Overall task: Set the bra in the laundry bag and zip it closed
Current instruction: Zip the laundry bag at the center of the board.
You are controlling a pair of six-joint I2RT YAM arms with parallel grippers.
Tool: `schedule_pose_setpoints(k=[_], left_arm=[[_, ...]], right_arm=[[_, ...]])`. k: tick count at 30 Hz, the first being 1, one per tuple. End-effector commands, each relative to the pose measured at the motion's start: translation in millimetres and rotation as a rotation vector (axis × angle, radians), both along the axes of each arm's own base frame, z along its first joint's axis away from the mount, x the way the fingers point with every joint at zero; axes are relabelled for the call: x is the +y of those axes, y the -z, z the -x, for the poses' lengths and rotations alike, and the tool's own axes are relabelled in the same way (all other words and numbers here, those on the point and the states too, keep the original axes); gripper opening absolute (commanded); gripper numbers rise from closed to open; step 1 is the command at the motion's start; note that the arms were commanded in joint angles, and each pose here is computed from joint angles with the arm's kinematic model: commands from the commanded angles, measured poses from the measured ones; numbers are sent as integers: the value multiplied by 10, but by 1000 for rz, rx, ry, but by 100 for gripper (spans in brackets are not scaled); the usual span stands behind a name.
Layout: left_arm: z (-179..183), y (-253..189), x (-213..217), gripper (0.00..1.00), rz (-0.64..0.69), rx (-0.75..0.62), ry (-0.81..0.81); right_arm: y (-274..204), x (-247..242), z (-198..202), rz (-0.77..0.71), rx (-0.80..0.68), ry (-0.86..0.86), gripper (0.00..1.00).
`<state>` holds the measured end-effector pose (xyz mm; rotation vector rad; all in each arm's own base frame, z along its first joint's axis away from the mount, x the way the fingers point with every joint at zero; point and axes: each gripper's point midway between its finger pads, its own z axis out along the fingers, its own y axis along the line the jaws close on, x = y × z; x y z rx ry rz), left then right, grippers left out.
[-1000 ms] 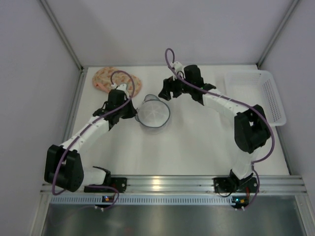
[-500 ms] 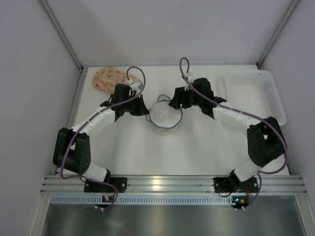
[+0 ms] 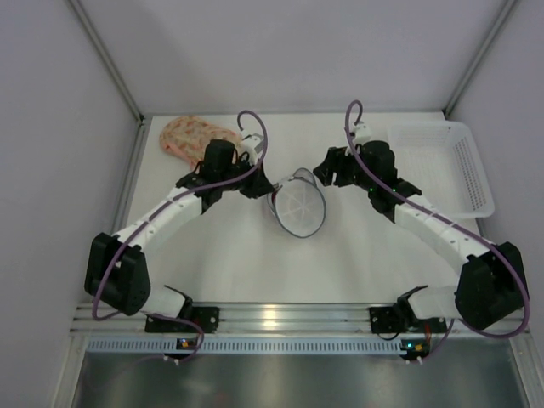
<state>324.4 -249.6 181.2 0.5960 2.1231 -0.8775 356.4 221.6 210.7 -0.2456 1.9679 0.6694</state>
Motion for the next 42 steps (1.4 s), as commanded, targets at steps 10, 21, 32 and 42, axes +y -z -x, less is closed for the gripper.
schedule_pose_setpoints(k=[10,21,32,42], left_arm=[[327,-275,-196,0,41,-161,195],[424,-254,-202,0,55,-147,221],[540,-226,-289,0,59,-157,291],[601,-280,-296,0,74,-166,309]], right_arm=[[75,3,31,177,-174,-213,55],[-478,243,270,23,-194,-355,57],[-154,632,461,41,-134,-686,54],[-54,656,483,59,-122,-692,56]])
